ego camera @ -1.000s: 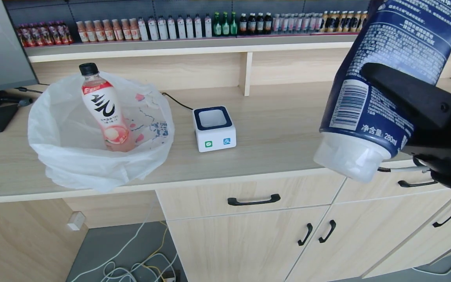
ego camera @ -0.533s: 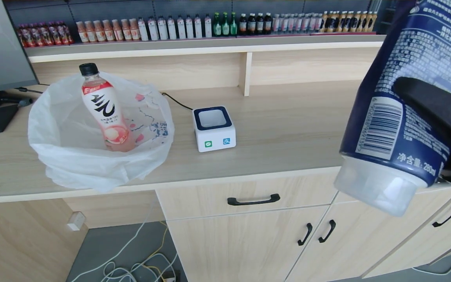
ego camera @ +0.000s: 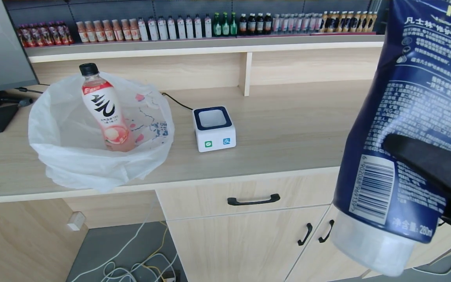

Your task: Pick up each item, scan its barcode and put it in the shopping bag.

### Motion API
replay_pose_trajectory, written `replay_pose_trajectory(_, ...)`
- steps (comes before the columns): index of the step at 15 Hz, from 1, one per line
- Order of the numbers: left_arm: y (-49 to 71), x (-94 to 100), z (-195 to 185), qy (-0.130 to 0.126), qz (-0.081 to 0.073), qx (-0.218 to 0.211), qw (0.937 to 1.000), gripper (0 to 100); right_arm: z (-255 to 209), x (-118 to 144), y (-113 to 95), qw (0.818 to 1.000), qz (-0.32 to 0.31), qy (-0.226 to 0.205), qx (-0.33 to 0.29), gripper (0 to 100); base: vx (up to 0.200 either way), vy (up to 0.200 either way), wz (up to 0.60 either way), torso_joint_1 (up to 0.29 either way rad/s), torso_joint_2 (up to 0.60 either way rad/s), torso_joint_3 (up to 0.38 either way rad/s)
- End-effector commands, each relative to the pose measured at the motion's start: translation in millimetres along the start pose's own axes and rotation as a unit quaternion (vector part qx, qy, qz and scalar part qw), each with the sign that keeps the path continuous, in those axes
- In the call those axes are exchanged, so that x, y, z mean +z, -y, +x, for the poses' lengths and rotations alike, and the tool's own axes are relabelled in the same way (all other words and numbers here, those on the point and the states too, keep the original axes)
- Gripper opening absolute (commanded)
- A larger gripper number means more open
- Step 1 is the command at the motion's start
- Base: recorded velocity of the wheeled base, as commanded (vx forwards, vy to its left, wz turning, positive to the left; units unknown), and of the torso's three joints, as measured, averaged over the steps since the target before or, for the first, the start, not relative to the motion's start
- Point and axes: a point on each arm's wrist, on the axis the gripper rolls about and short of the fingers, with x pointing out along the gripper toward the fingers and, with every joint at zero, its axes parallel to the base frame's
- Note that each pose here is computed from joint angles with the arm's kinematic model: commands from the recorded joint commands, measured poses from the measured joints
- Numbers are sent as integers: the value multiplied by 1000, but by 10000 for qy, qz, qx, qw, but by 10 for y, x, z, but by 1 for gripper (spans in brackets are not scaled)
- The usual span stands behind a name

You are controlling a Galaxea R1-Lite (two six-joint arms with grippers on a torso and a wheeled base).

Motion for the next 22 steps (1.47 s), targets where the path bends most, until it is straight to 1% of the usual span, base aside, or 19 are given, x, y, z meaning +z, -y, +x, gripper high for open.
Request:
replay_pose_trajectory(1,0,0,0,2,-2,0,10000,100,-33,-57,22,9999,107,-76,-81,0,0,0,0,0,0,0)
replay_pose_trajectory(5,0,0,0,2,-2,0,10000,100,-46,-82,29,9997,203,-110,-111,0,0,0,0,0,0,0)
replay_pose_trajectory(11,0,0,0,2,-2,0,10000,100,-60,-69,-4,9999,85,-89,-74,0,0,0,0,0,0,0)
replay_pose_trajectory(17,0,0,0,2,-2,0,10000,100,-200,-166,-60,9989,-388,-200,-175,0,0,0,0,0,0,0)
replay_pose_trajectory(20,0,0,0,2,-2,0,10000,100,-315,-277,-67,9940,-987,-358,-314,0,0,0,0,0,0,0)
replay_pose_trajectory(22,0,0,0,2,-2,0,10000,100,-334,-257,-80,9905,-1296,-308,-347,0,0,0,0,0,0,0)
